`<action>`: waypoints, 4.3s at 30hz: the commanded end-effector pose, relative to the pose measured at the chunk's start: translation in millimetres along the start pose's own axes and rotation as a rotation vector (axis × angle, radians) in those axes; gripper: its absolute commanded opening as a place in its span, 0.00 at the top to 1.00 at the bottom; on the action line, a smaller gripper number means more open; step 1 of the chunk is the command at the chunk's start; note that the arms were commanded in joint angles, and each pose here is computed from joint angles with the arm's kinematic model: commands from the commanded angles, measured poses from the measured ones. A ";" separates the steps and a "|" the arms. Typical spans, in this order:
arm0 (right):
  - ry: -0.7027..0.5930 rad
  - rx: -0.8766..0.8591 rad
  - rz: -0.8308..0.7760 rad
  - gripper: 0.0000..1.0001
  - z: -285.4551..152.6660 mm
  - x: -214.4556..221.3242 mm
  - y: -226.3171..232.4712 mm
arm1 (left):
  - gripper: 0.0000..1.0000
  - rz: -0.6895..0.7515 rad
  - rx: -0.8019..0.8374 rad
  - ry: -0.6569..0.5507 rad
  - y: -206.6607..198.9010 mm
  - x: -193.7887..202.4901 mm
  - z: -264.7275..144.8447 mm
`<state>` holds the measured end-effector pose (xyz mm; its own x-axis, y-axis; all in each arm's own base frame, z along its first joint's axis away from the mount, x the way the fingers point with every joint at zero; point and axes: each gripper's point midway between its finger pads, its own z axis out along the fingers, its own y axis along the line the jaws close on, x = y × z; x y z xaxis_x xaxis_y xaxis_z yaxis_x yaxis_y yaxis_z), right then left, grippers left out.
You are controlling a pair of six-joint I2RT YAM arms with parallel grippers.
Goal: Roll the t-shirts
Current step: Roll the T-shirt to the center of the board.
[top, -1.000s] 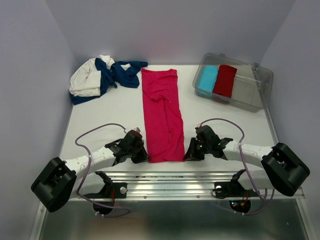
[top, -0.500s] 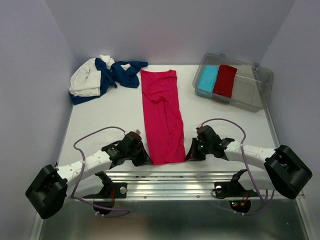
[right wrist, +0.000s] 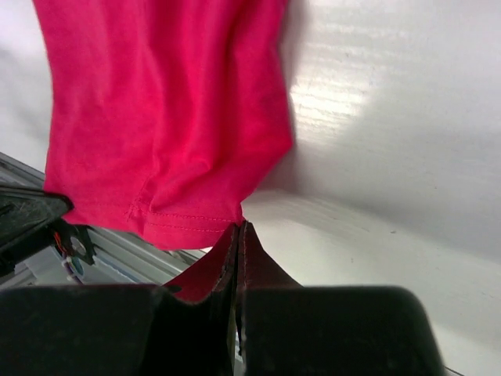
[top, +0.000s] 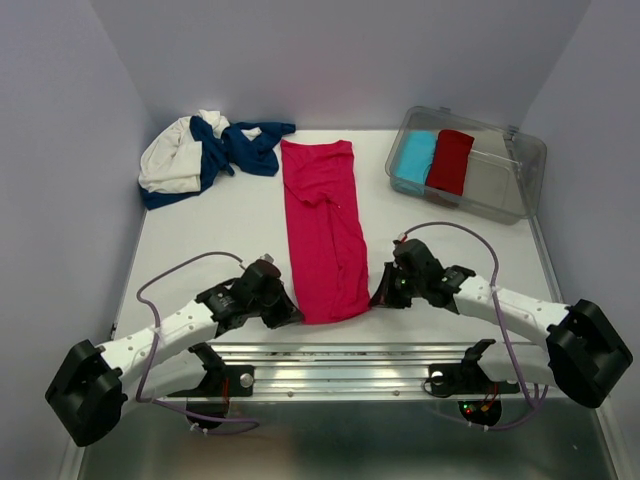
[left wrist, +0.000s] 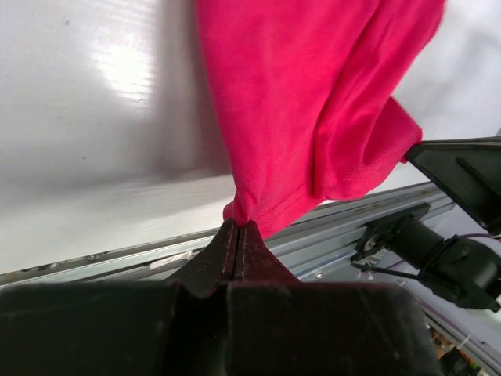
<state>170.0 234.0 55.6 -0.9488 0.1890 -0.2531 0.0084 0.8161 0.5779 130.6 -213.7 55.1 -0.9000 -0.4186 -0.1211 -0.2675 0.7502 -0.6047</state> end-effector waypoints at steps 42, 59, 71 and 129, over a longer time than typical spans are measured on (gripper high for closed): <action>-0.276 0.258 -0.206 0.99 27.1 -116.2 21.3 | 1.00 -0.039 -0.046 -0.199 -36.4 -102.7 31.4; -0.380 0.203 -0.227 0.37 -13.0 -123.7 33.3 | 0.49 0.030 -0.160 -0.485 -34.8 -151.5 -31.4; -0.202 0.123 -0.280 0.95 23.2 -70.7 52.8 | 1.00 0.179 0.035 -0.260 -68.4 -86.5 4.7; -0.163 0.166 -0.377 0.53 60.6 -93.0 69.4 | 1.00 0.230 -0.022 -0.116 -27.7 -78.4 44.1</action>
<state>273.0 291.6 65.1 -0.8474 -0.0457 -0.5291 -0.2256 0.9328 0.2809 217.9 -218.9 49.7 -0.9032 -0.2729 -0.3313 -0.0714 0.8566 -0.5110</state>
